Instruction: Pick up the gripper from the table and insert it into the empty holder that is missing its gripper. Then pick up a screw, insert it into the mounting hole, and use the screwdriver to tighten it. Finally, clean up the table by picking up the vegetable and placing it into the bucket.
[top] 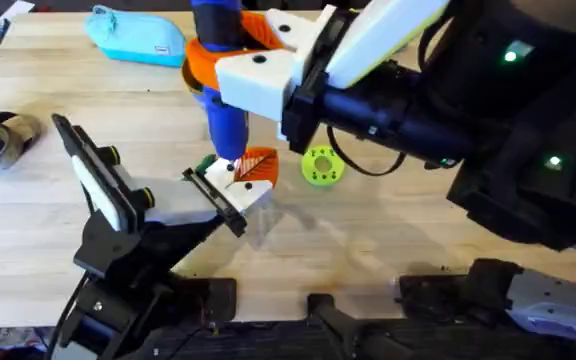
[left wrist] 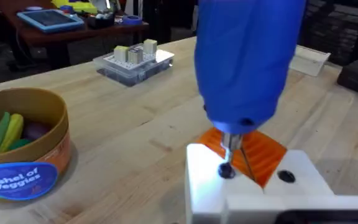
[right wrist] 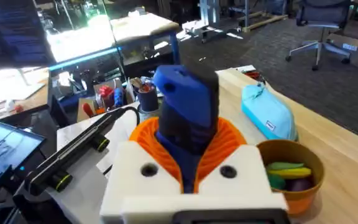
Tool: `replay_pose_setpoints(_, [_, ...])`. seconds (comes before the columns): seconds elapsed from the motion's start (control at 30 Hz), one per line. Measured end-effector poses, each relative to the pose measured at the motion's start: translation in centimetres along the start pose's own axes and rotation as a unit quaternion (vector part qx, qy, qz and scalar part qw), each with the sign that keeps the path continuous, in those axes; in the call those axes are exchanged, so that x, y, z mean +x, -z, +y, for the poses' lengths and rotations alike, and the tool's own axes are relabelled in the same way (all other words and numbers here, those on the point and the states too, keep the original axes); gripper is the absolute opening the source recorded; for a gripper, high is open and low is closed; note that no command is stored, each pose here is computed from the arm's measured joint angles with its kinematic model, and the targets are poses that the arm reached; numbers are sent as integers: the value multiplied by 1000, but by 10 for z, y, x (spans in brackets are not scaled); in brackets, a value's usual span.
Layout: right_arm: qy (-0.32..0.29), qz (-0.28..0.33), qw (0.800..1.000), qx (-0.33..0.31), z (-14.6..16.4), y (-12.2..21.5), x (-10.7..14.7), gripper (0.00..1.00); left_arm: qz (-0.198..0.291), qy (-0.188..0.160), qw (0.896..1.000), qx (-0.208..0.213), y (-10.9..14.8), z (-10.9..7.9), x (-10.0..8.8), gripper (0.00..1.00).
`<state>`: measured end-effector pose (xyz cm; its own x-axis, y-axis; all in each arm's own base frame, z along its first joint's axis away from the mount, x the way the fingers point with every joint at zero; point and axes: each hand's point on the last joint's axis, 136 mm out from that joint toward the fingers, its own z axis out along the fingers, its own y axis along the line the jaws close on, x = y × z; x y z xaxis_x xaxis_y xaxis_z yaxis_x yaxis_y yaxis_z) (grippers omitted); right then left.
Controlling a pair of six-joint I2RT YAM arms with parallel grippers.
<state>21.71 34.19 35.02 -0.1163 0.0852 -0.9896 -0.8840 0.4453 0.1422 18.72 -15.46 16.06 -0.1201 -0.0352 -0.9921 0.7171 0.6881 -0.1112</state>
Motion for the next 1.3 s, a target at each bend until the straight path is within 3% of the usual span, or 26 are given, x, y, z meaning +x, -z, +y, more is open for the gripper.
replay_pose_setpoints(1.3, [-2,6,1000,-8,1,-5,5,49,0,4,1000,-1,0,0,0,17])
